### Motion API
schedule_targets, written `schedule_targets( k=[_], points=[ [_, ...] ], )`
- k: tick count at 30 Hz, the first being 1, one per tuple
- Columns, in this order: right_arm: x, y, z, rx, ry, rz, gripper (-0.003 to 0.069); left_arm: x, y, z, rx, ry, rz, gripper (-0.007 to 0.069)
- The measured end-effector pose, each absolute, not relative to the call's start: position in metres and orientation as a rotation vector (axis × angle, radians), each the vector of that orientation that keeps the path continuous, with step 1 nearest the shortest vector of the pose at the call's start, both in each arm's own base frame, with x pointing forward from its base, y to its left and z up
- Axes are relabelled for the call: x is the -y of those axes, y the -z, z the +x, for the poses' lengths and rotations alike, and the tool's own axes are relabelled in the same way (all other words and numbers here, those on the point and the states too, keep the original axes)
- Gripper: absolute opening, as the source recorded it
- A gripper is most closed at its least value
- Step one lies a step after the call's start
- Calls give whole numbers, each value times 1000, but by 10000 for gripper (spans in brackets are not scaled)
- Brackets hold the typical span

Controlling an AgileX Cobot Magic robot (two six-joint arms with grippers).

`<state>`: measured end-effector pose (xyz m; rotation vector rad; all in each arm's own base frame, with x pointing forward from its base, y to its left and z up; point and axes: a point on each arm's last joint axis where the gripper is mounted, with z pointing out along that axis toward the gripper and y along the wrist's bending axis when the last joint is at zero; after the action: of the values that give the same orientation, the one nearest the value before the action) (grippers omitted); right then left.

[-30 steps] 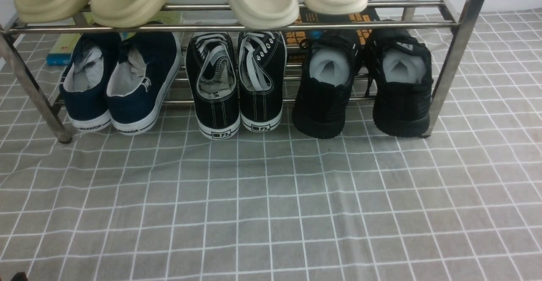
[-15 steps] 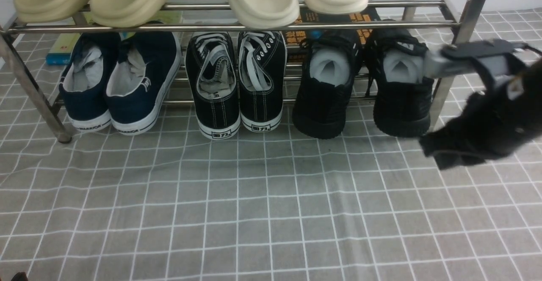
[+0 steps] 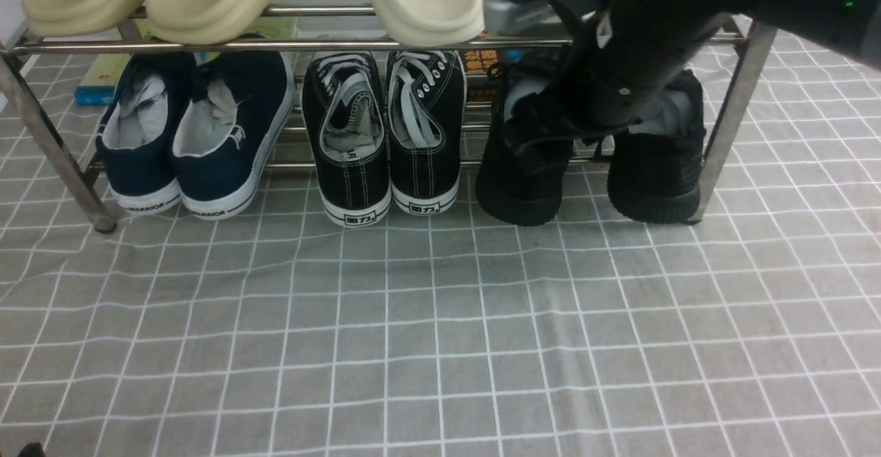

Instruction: Take the shoes off the shelf with your hand from the grey coffee tablecloth.

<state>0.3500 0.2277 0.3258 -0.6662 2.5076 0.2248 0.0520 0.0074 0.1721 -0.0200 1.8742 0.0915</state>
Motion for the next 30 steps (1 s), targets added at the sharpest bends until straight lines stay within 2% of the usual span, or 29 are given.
schedule_targets(
  k=[9, 14, 19, 22, 25, 30],
  points=[
    [-248, -302, 382, -2396, -214, -685, 573, -7, -172, 52, -1874, -92, -20, 240],
    [-255, -277, 392, -2411, -197, -699, 525, -7, -172, 52, -1874, -92, -20, 240],
    [-257, -262, 397, -2430, -169, -718, 344, -7, -172, 52, -1874, -92, -20, 240],
    [-256, -262, 395, -2463, -154, -735, 79, -7, -172, 52, -1874, -92, -20, 240],
    [-252, -268, 388, -2517, -140, -753, 13, -7, -172, 52, -1874, -92, -20, 240],
    [-249, -305, 352, -2591, -124, -826, 13, -7, -172, 52, -1874, -92, -20, 240]
  ],
)
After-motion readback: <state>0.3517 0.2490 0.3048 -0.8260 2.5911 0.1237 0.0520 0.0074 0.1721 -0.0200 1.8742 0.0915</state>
